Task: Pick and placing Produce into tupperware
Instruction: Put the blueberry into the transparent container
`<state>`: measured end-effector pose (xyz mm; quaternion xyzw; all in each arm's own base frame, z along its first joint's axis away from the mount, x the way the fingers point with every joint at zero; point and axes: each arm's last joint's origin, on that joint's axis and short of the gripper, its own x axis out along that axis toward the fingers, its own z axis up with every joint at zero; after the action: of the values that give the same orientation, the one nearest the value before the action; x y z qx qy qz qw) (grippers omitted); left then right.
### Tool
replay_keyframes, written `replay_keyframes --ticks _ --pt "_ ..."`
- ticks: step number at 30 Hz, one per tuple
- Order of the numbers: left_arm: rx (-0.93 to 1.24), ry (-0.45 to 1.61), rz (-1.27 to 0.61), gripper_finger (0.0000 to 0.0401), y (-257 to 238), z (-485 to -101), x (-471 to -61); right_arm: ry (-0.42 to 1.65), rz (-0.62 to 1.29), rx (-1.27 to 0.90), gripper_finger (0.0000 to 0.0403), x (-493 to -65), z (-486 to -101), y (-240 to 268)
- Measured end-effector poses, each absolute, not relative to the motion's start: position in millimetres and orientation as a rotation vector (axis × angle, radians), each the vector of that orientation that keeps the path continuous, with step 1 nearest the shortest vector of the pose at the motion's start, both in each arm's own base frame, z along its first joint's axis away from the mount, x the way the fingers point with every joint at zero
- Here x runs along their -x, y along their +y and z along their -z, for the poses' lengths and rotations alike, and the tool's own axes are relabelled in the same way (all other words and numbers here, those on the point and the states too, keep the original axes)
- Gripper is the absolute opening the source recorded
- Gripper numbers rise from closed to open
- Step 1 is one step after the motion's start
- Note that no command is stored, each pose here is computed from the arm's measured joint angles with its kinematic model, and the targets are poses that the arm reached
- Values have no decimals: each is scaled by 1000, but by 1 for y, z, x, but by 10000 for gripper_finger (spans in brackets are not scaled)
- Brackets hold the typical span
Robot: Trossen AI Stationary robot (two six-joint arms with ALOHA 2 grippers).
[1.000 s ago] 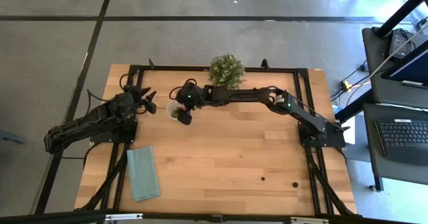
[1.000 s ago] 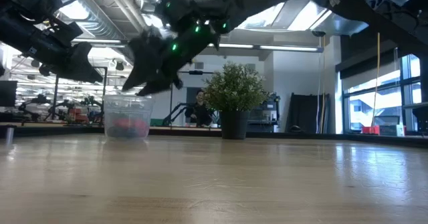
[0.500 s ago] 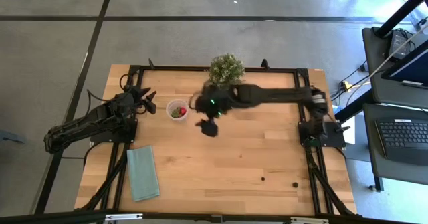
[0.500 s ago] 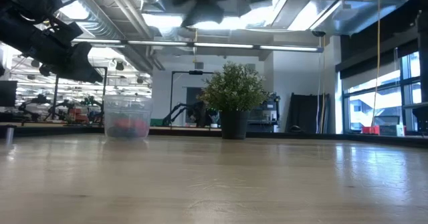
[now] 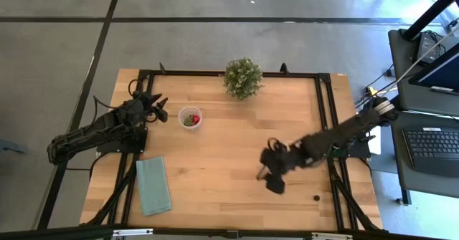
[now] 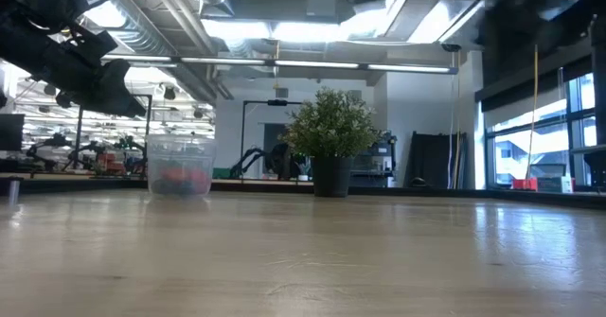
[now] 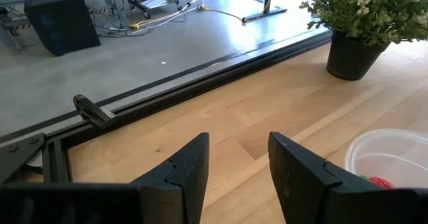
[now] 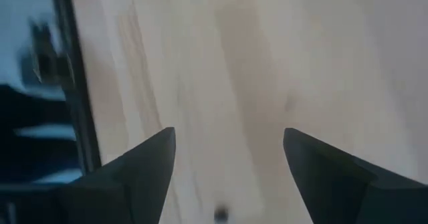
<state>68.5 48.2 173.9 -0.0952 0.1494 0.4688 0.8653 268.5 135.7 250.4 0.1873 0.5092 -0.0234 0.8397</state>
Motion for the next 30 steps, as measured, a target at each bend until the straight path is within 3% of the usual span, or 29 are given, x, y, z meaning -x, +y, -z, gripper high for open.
replay_keyframes --ticks 8,20,30 --pt "199 313 -982 145 48 -174 -69 1225 -11 -320 280 -225 -211 183" --pt "199 314 -982 145 48 -174 -69 1363 84 -222 278 -229 -155 199" --pt "199 316 -983 145 48 -174 -68 1284 169 -264 244 -220 -151 214"
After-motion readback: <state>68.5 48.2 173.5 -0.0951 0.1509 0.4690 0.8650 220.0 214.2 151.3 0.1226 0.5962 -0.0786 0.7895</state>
